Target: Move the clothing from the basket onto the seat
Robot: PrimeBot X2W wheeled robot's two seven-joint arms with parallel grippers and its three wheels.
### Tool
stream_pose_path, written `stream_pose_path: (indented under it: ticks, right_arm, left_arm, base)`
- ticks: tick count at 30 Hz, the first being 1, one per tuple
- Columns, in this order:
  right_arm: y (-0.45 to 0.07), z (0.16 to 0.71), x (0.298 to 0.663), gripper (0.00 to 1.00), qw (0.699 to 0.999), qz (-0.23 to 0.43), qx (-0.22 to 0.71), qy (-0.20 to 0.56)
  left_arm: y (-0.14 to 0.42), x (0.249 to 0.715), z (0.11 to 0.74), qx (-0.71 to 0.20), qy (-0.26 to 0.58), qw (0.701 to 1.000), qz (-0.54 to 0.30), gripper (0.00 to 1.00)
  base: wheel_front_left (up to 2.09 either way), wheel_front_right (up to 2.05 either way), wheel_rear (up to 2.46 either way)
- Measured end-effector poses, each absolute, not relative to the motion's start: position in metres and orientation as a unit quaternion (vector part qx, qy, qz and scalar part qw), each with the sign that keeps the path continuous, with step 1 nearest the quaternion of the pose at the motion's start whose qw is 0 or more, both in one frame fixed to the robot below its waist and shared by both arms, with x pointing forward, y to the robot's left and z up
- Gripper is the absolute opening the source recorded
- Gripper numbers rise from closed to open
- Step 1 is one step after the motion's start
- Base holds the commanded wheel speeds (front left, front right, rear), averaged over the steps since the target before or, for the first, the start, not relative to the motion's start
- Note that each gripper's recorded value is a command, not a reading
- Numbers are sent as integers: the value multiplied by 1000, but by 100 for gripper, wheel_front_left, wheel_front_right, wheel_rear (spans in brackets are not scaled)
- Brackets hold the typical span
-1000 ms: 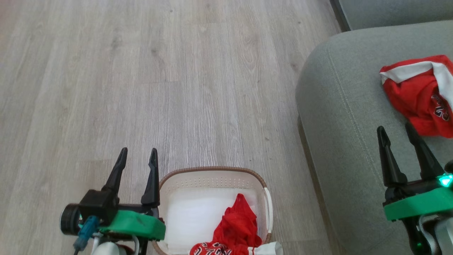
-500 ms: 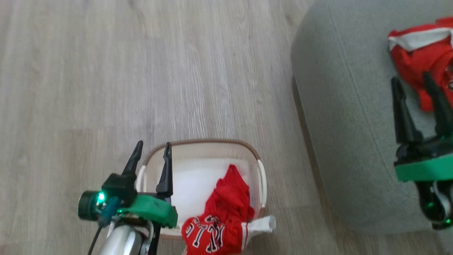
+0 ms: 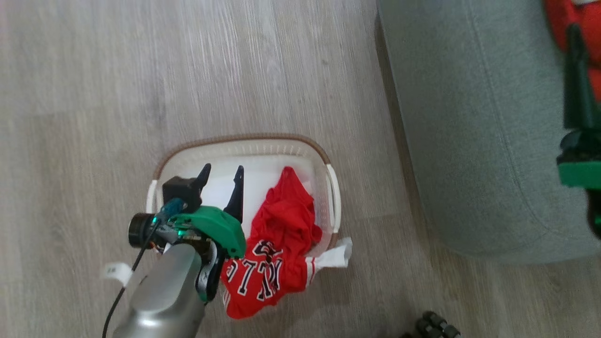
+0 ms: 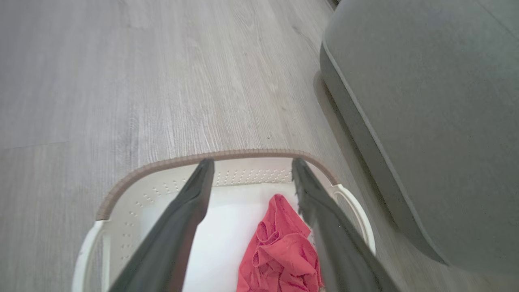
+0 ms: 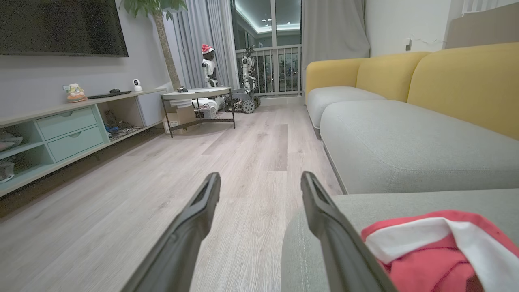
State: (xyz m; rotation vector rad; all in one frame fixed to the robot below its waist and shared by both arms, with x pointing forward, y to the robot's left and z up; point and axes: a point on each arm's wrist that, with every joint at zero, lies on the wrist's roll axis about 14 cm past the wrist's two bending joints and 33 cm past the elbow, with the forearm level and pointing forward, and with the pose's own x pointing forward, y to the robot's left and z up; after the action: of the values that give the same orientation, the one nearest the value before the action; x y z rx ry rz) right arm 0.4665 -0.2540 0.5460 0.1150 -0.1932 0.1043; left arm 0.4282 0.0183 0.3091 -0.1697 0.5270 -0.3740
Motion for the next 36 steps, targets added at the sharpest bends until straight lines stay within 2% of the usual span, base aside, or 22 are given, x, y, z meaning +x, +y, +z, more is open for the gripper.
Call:
stream_pose_path:
  ticks: [12, 21, 36]
  right_arm:
    - [-255, 542, 514, 100, 991, 69, 33, -114]
    - [-259, 530, 544, 100, 990, 75, 6, -122]
    - [-266, 486, 560, 100, 994, 70, -16, -84]
  left_arm:
    - [-16, 411, 212, -75, 413, 874, -244, 100]
    - [-39, 390, 144, -79, 526, 804, -266, 100]
    - [-60, 370, 82, -58, 593, 752, -280, 100]
  base:
    - [0, 0, 0]
    - [0, 0, 0]
    - [0, 0, 0]
